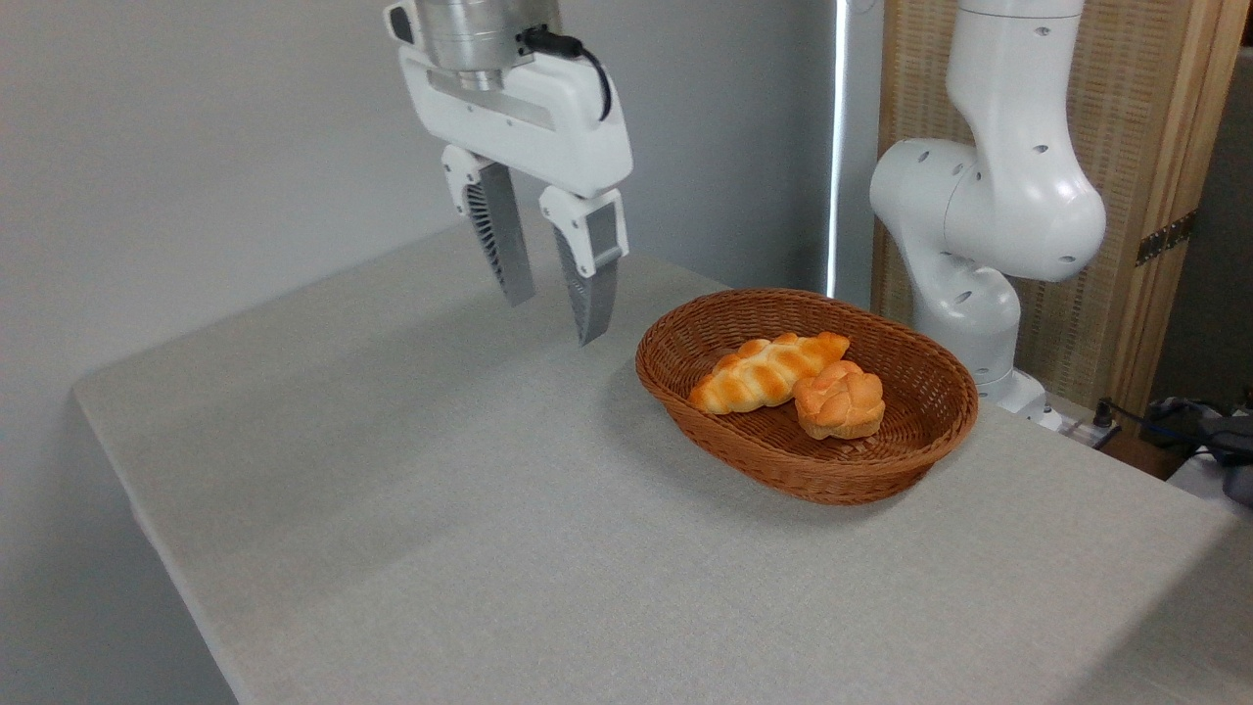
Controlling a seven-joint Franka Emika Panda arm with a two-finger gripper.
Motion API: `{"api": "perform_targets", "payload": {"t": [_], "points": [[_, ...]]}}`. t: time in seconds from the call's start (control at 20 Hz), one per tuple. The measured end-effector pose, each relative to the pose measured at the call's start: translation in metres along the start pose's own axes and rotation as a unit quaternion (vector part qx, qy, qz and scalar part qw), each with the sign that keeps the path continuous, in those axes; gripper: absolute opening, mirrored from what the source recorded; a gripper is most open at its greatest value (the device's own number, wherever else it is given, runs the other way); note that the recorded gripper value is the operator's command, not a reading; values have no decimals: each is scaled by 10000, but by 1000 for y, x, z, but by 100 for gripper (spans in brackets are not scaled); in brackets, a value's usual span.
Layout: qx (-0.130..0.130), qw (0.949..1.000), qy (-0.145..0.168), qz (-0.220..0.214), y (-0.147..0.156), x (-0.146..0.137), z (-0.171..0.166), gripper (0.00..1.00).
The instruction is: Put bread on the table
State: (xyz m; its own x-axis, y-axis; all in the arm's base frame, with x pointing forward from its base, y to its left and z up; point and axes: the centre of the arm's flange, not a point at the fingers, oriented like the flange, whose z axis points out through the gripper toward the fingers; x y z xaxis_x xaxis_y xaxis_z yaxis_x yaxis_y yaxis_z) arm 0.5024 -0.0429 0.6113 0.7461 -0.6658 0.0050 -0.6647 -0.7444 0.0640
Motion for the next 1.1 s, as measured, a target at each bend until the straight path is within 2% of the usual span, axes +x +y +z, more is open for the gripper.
{"api": "perform_targets", "payload": {"t": [0.15, 0.4, 0.5, 0.7, 0.95, 1.1], "points": [[-18, 10000, -28, 74, 12, -14, 5, 100], [-65, 9989, -88, 457, 37, -49, 27, 100], [-125, 9973, -155, 702, 51, -68, 40, 100], [-251, 9908, -242, 1310, 66, -98, 63, 100], [-388, 9849, -316, 1658, 56, -150, 87, 100], [-430, 9839, -345, 1699, 53, -176, 98, 100]]}}
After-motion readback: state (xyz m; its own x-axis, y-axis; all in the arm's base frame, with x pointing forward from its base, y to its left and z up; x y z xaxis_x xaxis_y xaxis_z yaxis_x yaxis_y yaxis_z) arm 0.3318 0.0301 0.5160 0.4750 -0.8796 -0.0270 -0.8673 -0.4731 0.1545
